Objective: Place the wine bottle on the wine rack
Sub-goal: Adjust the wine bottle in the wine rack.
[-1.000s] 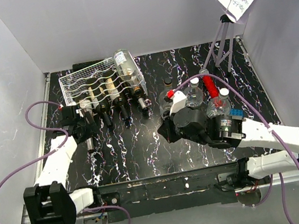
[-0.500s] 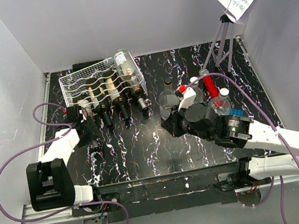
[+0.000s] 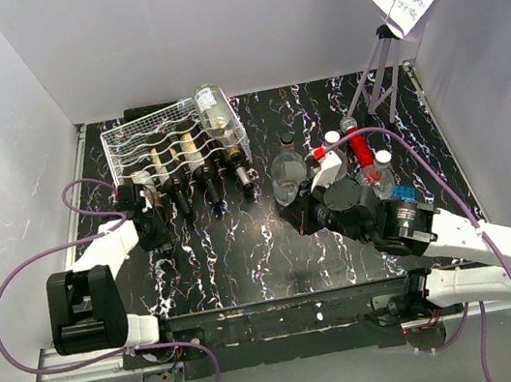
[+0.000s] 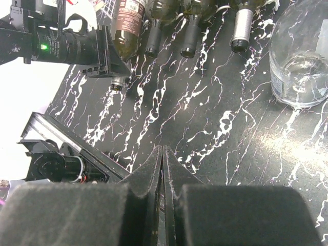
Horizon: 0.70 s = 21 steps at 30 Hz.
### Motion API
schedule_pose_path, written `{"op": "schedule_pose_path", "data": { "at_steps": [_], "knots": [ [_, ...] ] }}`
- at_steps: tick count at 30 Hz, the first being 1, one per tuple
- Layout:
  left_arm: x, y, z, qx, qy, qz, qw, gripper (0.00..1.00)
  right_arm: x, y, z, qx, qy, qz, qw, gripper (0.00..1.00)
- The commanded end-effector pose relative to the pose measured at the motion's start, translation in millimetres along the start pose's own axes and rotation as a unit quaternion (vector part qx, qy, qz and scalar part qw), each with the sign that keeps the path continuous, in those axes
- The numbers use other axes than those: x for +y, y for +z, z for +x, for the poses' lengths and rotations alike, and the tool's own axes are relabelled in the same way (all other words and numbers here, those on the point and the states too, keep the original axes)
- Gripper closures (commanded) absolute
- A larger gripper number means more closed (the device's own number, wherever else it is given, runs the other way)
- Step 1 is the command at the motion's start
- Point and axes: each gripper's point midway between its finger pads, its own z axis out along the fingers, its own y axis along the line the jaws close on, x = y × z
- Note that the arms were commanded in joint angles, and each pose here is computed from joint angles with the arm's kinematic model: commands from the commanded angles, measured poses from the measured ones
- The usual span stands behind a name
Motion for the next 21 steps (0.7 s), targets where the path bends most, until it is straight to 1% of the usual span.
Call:
{"op": "schedule_pose_path", "data": {
  "at_steps": [1,5,7,11,16,18,21],
  "knots": [
    [7.3,-9.3,-14.1,-0.037,-0.016,-0.018,0.999,1.00,13.7,-6.3,-23.2,-0.034,0.008,-0.026,0.999,0.92],
    [6.2,-10.5,-29.7,-0.062,-0.021,-0.022,0.998,1.00,14.5,-8.6,-25.8,-0.040,0.008,-0.030,0.999,0.92],
    [9.5,-10.4,-39.5,-0.082,-0.036,-0.037,0.995,1.00,13.6,-8.5,-25.4,-0.041,0.005,-0.030,0.999,0.92],
    [16.4,-12.1,-58.0,-0.138,-0.051,-0.061,0.987,1.00,13.3,-9.4,-26.1,-0.043,0.005,-0.031,0.999,0.92],
    [12.0,-24.9,-78.9,-0.213,-0.034,-0.063,0.974,1.00,12.0,-6.7,-21.6,-0.041,0.005,-0.032,0.999,0.92],
    [9.9,-25.8,-83.2,-0.224,-0.023,-0.058,0.973,1.00,11.9,-5.4,-20.6,-0.042,0.006,-0.033,0.999,0.92],
    [8.9,-22.1,-90.5,-0.223,-0.005,-0.064,0.973,1.00,10.8,-3.7,-18.6,-0.040,0.006,-0.031,0.999,0.92]
  ]
}}
